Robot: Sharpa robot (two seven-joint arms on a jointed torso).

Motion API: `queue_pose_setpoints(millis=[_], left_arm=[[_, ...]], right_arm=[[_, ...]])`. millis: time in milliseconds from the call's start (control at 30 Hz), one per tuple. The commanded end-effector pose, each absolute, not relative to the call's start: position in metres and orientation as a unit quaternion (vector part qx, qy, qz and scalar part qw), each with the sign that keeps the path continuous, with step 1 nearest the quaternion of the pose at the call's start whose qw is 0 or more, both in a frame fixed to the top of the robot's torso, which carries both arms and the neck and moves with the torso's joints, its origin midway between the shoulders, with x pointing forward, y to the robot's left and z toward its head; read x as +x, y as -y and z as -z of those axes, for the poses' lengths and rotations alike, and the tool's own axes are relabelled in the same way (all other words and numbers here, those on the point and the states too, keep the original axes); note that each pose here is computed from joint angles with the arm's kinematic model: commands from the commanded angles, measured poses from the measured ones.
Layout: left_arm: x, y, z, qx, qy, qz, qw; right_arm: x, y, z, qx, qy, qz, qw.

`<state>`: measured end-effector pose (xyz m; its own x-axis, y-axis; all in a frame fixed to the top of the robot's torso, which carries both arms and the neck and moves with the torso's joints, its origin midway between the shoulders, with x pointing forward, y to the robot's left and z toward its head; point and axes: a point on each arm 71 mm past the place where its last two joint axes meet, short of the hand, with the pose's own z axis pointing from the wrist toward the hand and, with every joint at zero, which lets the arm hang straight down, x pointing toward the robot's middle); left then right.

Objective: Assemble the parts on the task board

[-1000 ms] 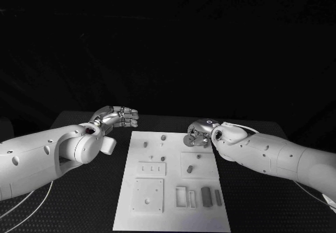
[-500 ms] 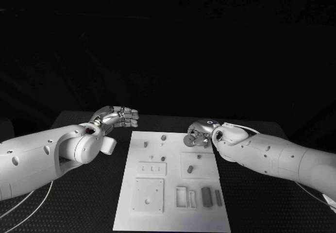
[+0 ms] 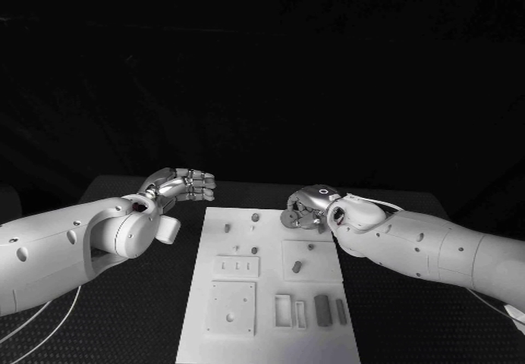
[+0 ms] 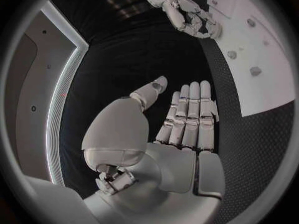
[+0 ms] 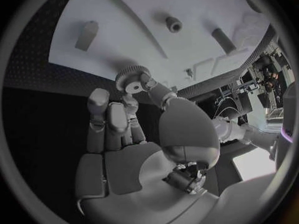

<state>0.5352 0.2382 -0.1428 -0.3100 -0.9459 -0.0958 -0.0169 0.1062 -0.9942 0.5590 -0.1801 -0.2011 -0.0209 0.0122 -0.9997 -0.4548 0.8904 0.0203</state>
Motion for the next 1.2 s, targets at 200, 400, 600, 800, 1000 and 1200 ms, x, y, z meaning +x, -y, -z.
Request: queue_pose_setpoints(millis=[200,400,600,800,1000,1200], left_arm=[[0.535,-0.236,0.141,-0.392,-0.604,0.543,0.432],[0.535,-0.237,0.141,-0.392,-0.604,0.542,0.432],[0.535,-0.236,0.141,-0.392,-0.604,0.543,0.432],[0.536,-0.234,0.141,-0.391,-0.605,0.543,0.431],[0.537,-0.233,0.141,-0.392,-0.604,0.543,0.433],[0.537,-0.230,0.141,-0.392,-0.605,0.542,0.432]], right_arm=[[0.550,0.162,0.189,-0.176,-0.651,-0.174,0.718],[0.539,0.134,0.184,-0.200,-0.626,-0.187,0.730],[0.533,0.107,0.182,-0.211,-0.610,-0.196,0.738],[0.529,0.090,0.187,-0.220,-0.612,-0.205,0.731],[0.530,0.083,0.194,-0.228,-0.618,-0.202,0.725],[0.531,0.082,0.202,-0.231,-0.624,-0.196,0.720]])
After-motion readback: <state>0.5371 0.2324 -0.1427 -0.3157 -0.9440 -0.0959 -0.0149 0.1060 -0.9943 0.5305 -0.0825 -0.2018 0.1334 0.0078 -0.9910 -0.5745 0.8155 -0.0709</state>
